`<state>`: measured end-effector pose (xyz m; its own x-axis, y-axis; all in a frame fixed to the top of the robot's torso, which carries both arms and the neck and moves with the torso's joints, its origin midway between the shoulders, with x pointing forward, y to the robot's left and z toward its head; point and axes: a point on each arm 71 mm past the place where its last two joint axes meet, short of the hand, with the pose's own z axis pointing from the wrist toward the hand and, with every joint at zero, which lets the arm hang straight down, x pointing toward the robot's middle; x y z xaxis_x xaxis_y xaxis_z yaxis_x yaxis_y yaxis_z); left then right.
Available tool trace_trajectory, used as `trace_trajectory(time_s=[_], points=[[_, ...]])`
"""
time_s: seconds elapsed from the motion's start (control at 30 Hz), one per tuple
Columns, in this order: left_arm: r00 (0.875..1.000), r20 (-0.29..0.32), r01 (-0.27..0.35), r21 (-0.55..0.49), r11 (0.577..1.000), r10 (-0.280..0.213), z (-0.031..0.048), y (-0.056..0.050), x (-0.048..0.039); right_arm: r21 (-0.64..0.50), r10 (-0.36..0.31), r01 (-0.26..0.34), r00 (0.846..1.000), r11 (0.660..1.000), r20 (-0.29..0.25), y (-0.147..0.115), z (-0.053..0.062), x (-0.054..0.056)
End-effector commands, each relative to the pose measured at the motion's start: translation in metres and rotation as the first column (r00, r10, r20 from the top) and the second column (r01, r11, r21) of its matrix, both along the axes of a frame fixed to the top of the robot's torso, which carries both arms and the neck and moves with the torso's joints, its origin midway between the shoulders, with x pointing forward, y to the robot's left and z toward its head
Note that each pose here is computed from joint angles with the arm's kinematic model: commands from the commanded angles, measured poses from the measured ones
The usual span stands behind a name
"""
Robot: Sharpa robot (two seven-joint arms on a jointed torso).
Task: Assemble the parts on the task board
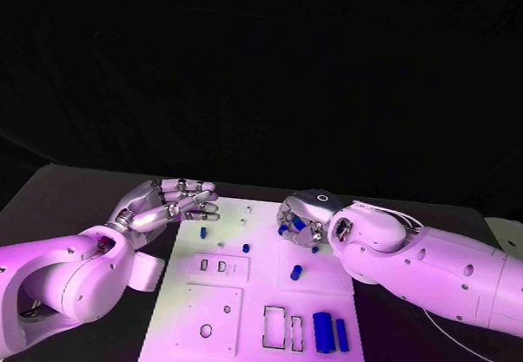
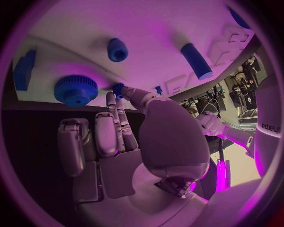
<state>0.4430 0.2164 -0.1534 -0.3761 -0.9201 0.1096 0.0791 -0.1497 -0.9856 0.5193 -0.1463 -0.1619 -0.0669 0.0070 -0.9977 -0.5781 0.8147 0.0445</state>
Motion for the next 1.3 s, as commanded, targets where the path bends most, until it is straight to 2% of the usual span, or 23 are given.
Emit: trace_trajectory(time_s=[0.03,0.33,0.9,1.3], points=[[1.0,0.01,0.026,-0.009,1.0,-0.026,0.0028,-0.003,-0.0012,-0.024,-0.006,0.006,1.0,1.0,-0.017,0.001,-0.002,0.001],[1.0,0.012,0.026,-0.009,1.0,-0.026,0.0048,-0.002,-0.0014,-0.028,-0.011,0.01,1.0,1.0,-0.016,0.003,-0.003,0.002],[1.0,0.013,0.017,-0.01,1.0,-0.017,0.0051,0.001,0.0003,0.126,-0.014,-0.003,0.991,0.992,0.131,0.004,0.015,-0.005],[1.0,0.014,0.017,-0.011,1.0,-0.017,0.0056,0.0,0.0008,0.16,-0.027,-0.002,0.984,0.987,0.179,0.023,0.022,0.005]])
